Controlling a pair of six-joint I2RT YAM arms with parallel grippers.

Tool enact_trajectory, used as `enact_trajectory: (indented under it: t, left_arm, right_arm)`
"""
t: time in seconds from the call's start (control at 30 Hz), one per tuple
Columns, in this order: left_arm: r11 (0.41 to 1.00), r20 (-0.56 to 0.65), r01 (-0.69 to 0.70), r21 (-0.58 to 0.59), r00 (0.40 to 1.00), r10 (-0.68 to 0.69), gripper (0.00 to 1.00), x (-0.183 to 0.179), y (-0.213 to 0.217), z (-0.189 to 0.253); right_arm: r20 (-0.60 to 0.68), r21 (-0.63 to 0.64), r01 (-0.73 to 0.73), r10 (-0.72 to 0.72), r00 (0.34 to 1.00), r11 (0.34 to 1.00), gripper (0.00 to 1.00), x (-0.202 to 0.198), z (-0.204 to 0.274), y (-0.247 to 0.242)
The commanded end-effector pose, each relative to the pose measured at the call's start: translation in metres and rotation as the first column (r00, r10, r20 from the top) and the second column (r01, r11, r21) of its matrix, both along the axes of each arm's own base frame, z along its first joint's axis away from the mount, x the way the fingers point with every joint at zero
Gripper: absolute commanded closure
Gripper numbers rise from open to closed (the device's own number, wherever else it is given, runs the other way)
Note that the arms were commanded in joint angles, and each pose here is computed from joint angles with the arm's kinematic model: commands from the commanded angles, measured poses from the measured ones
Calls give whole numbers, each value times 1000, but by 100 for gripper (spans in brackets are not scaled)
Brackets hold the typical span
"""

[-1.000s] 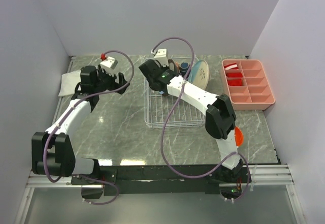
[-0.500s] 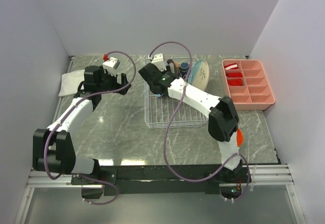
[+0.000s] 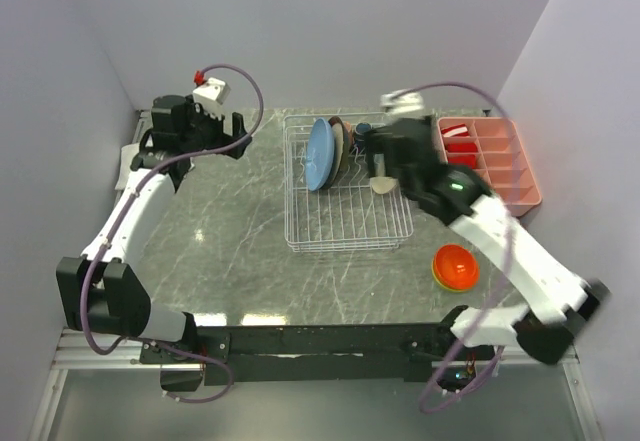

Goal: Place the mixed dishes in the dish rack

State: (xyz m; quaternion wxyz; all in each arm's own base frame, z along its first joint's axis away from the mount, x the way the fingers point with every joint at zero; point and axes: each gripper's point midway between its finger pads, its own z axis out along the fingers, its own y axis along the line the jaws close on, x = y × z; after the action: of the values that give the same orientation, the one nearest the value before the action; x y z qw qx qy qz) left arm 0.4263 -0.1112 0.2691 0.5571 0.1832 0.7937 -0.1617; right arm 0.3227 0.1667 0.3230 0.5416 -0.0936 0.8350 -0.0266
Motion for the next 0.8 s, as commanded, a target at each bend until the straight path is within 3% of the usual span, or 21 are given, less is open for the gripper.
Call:
enact_trajectory:
  t: [0.0, 0.03, 0.13, 0.27, 0.33, 0.43, 0.53, 0.77]
  left_arm:
    - [990, 21, 82, 111, 996, -85, 3, -11, 1, 30]
    - [988, 32, 97, 122, 994, -102, 3, -12, 0, 34]
    - [975, 73, 174, 138, 980, -185, 3, -18, -11, 54]
    - [971, 36, 203, 126, 977, -209, 3, -19, -35, 57]
    - [968, 9, 217, 123, 976, -220, 3, -23, -41, 52]
    - [964, -5, 235, 127, 972, -236, 2, -29, -52, 42]
    - [965, -35, 224, 135, 975, -221, 3, -30, -53, 29]
    - [962, -74, 201, 183, 979, -190, 3, -31, -43, 11]
  right_arm:
    - [-29, -197, 27, -33, 999, 980, 4, -26, -7, -100]
    - [-51, -290, -8, -7, 999, 957, 4, -30, -12, -116]
    - [-130, -386, -27, -26, 991, 922, 6, -53, -33, -163]
    - [-284, -306, -82, -9, 959, 948, 6, -83, -74, -191]
    - [-451, -227, -169, 50, 891, 959, 12, -109, -109, -191]
    - [-548, -163, -274, 144, 824, 948, 16, -138, -140, -182]
    - [-617, -145, -370, 208, 759, 918, 17, -161, -167, -178]
    - [-656, -76, -474, 314, 686, 877, 20, -177, -200, -166]
